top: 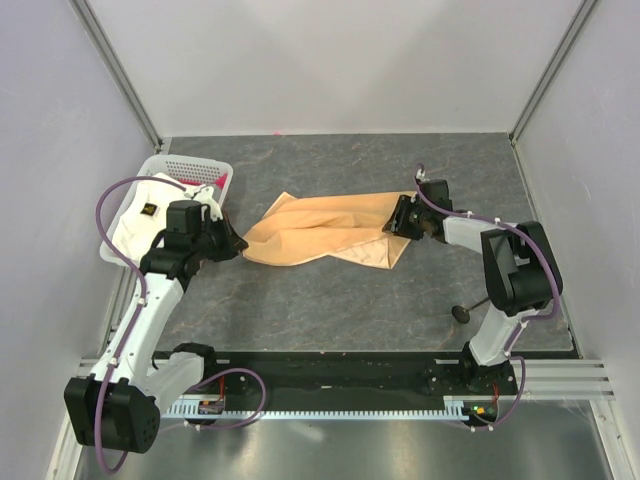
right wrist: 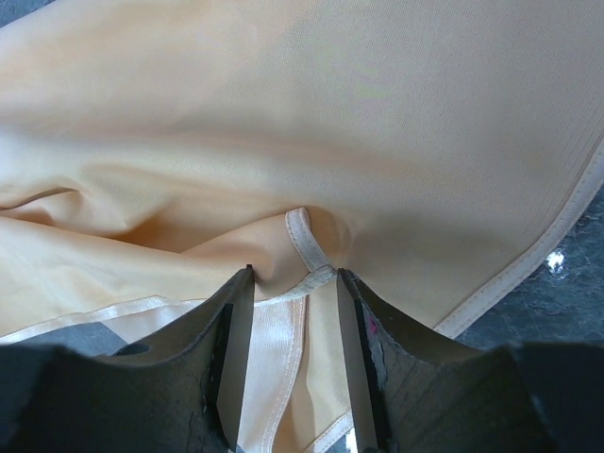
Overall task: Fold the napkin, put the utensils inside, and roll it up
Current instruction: Flatten the napkin out
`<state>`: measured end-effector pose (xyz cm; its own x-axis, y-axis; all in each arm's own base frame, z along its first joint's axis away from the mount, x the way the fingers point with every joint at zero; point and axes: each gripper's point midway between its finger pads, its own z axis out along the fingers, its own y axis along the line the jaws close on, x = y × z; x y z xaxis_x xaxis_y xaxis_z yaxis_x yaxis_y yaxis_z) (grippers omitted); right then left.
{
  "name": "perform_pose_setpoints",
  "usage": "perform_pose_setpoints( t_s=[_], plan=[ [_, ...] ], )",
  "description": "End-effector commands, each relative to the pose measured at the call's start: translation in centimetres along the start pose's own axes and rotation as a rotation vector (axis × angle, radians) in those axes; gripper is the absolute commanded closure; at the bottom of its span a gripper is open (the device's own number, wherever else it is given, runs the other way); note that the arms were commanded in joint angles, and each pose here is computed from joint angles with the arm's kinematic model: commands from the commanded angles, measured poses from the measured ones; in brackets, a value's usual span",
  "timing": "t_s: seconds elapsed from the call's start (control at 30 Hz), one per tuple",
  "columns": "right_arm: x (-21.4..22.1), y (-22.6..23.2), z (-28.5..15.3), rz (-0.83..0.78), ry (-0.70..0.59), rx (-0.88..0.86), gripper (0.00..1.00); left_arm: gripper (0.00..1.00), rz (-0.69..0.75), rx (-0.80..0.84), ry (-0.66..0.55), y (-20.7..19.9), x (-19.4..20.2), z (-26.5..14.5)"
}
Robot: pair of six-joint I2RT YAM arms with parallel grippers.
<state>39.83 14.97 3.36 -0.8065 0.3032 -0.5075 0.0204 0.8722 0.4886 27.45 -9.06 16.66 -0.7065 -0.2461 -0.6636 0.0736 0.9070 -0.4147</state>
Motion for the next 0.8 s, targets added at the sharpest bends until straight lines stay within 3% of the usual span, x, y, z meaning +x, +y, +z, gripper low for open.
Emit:
perform_pose_setpoints(
  t_s=[0.0, 0.23, 0.33, 0.47, 0.77],
  plan=[
    [-0.5, 0.3, 0.8, 0.000, -0.016, -0.027, 0.52, 0.98, 0.047, 0.009, -0.023, -0.1, -0.9, -0.1],
    [0.3, -0.6, 1.2, 0.009, -0.006, 0.001, 0.52, 0.98, 0.047, 0.009, -0.023, -0.1, -0.9, -0.1],
    [0.2, -0.7, 1.3, 0.003, -0.005, 0.001, 0.57, 0.98, 0.047, 0.006, -0.025, -0.1, -1.0, -0.2],
    [-0.2, -0.5, 1.2, -0.004, -0.016, -0.003, 0.78, 0.98, 0.048, 0.006, -0.024, 0.0, -0.9, -0.1],
    [-3.6, 1.1, -3.0, -0.043, -0.114, 0.026, 0.89, 0.98, 0.039, -0.012, -0.041, 0.1, -1.8, -0.1]
  ],
)
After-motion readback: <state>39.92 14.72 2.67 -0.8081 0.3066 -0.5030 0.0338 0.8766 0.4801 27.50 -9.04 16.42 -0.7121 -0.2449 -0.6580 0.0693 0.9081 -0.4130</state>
